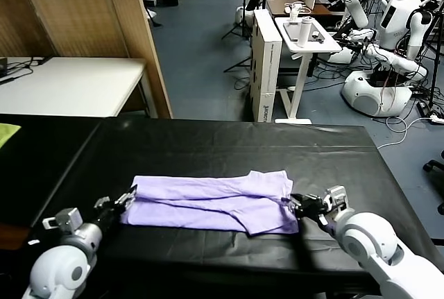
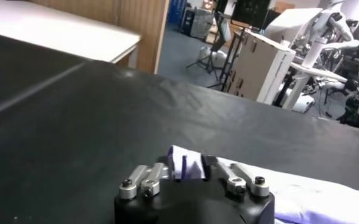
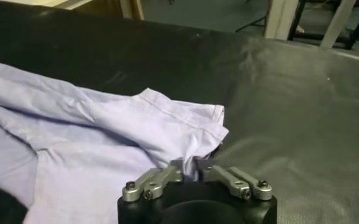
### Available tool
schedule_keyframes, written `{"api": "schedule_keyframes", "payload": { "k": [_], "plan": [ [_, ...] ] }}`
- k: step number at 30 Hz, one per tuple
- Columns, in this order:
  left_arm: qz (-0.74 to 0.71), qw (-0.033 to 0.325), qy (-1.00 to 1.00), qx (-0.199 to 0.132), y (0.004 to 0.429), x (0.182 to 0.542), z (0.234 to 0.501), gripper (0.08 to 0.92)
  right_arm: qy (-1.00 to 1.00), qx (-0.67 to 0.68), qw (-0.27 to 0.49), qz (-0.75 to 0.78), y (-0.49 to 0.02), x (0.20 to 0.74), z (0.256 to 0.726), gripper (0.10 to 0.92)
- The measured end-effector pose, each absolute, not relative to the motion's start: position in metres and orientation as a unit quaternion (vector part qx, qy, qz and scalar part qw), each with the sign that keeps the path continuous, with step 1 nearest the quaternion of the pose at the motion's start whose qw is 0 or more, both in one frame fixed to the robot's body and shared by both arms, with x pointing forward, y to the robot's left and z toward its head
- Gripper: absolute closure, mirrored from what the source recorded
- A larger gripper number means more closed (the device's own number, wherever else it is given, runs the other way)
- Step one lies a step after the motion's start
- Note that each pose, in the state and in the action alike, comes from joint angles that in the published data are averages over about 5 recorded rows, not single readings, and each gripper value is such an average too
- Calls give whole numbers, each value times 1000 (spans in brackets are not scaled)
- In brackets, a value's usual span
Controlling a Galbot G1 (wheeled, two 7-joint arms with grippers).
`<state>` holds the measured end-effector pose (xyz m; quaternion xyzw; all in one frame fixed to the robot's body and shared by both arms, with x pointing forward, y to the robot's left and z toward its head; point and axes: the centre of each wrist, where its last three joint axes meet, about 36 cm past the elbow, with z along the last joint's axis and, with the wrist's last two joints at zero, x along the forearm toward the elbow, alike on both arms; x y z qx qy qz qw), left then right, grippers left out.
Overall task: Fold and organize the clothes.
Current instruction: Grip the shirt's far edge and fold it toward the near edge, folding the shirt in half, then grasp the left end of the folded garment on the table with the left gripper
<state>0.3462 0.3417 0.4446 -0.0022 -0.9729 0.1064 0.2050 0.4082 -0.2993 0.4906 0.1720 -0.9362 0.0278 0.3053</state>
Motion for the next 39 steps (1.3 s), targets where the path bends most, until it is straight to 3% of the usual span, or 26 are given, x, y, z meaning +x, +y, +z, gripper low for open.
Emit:
{"api": "schedule_keyframes", "payload": {
  "k": [4,16,24,31,34,39],
  "plan": [
    [99,199,-975,-1,343,356,445,96,-943,157,291,18,-299,426,491,117],
    [96,197,-976,0,344,407,431,93,-949,121,292,-13,-291,483,469,120],
    [96,214,-972,5,347,421,415,92,-945,117,305,-24,-288,491,454,229],
    [95,221,-971,4,346,421,411,92,-943,118,309,-26,-283,491,449,268],
    [94,224,-970,3,345,418,410,130,-943,118,311,-27,-282,489,447,283],
    [90,230,-969,0,344,412,407,288,-942,119,313,-27,-282,486,446,325]
  ]
}}
